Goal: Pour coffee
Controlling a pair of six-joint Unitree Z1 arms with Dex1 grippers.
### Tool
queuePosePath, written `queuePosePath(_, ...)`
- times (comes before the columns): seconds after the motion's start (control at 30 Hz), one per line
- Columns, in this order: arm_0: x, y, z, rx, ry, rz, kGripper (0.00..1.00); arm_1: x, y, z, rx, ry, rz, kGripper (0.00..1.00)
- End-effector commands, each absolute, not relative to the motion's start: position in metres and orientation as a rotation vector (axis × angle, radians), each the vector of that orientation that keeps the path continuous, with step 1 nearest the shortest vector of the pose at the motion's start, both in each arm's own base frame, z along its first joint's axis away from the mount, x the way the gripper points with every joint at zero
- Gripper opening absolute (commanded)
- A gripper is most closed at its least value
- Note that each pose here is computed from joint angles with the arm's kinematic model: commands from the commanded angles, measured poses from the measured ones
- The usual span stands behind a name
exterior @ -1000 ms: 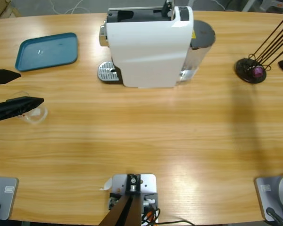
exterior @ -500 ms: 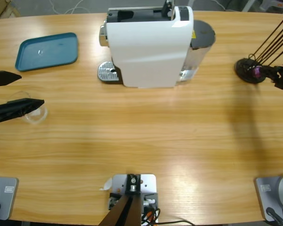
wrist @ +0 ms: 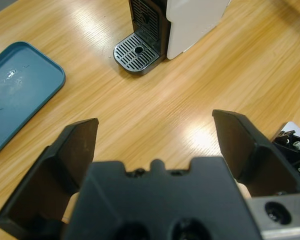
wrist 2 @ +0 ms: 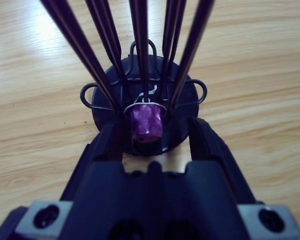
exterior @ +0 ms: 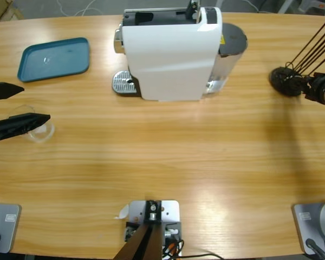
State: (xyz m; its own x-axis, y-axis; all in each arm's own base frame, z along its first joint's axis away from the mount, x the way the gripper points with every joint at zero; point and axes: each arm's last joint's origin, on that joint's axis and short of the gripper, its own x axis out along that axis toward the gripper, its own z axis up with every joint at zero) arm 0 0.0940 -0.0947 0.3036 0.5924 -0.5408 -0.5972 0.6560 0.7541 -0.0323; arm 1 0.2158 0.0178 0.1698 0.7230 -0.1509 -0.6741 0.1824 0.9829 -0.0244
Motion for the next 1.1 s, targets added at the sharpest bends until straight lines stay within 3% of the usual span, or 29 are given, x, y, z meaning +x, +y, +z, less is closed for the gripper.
queuePosePath(0.03,0.090,-0.088,0.294,0.188,0.638,-0.679,0.987,0.218,0.010,0.156,0.040,0.787,-0.198,0.462)
queuePosePath(0.27,0.089,-0.087,0.294,0.186,0.633,-0.677,0.987,0.221,0.009,0.153,0.035,0.791,-0.188,0.443)
queuePosePath(0.43,0.088,-0.085,0.294,0.184,0.631,-0.675,0.987,0.219,0.009,0.155,0.020,0.783,-0.179,0.234)
queuePosePath(0.5,0.088,-0.084,0.294,0.182,0.628,-0.673,0.987,0.218,0.009,0.156,0.013,0.776,-0.173,0.217)
queuePosePath(0.57,0.087,-0.083,0.293,0.182,0.629,-0.674,0.987,0.218,0.009,0.157,0.005,0.773,-0.168,0.140)
queuePosePath(1.1,0.083,-0.080,0.289,0.181,0.631,-0.673,0.987,0.201,0.013,0.191,-0.012,0.692,-0.126,0.103)
